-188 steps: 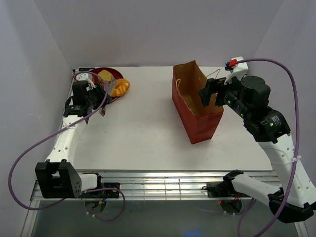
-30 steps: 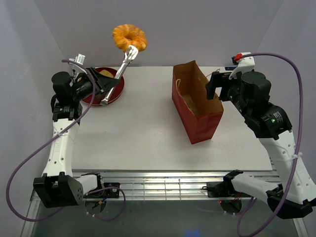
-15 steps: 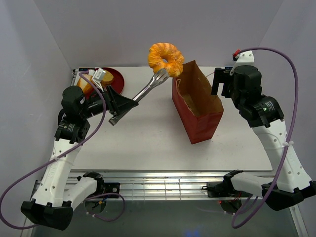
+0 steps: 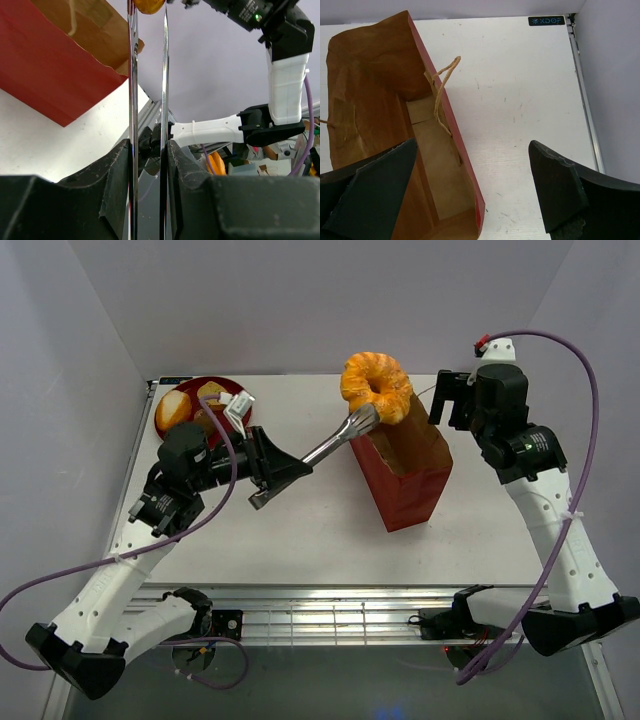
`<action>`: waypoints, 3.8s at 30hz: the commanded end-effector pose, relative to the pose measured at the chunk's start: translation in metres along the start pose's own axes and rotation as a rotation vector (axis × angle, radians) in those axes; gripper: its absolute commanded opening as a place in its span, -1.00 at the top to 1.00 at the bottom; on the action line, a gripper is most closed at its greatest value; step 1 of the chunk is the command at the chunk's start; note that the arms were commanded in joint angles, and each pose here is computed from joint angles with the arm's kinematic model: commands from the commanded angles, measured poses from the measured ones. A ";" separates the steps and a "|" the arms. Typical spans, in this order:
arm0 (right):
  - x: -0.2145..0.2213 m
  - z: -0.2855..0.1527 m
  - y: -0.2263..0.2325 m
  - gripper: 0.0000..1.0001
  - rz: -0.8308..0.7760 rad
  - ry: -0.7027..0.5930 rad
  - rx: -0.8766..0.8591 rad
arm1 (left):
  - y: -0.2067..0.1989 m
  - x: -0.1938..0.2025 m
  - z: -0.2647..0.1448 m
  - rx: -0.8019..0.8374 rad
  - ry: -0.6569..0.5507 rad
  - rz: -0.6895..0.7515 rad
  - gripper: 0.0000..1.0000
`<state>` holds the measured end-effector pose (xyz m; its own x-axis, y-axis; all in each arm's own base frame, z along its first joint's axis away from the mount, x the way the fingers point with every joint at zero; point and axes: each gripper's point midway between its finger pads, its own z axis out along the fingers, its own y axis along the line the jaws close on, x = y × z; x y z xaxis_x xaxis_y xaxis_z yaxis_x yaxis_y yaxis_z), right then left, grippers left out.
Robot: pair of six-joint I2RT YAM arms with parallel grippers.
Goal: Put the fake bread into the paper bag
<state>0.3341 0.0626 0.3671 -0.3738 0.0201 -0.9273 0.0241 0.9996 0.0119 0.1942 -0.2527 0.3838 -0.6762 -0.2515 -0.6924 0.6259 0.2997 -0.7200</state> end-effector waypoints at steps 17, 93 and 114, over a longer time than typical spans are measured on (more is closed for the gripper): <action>-0.016 0.069 0.032 -0.78 0.116 -0.040 -0.137 | 0.004 0.014 0.014 -0.075 -0.026 0.008 0.90; -0.007 0.057 0.045 -0.85 0.108 -0.018 -0.270 | 0.006 -0.035 -0.023 -0.363 -0.218 0.207 -0.04; -0.008 -0.060 0.060 -0.87 0.119 -0.110 -0.522 | 0.182 -0.084 -0.089 -0.837 -0.251 0.138 -0.11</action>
<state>0.2908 0.1175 0.4030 -0.2760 0.1680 -0.9464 -0.3753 0.8876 0.2670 0.3190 -0.1034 0.3134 -0.4486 -0.3339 -0.8290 0.0916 0.9055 -0.4143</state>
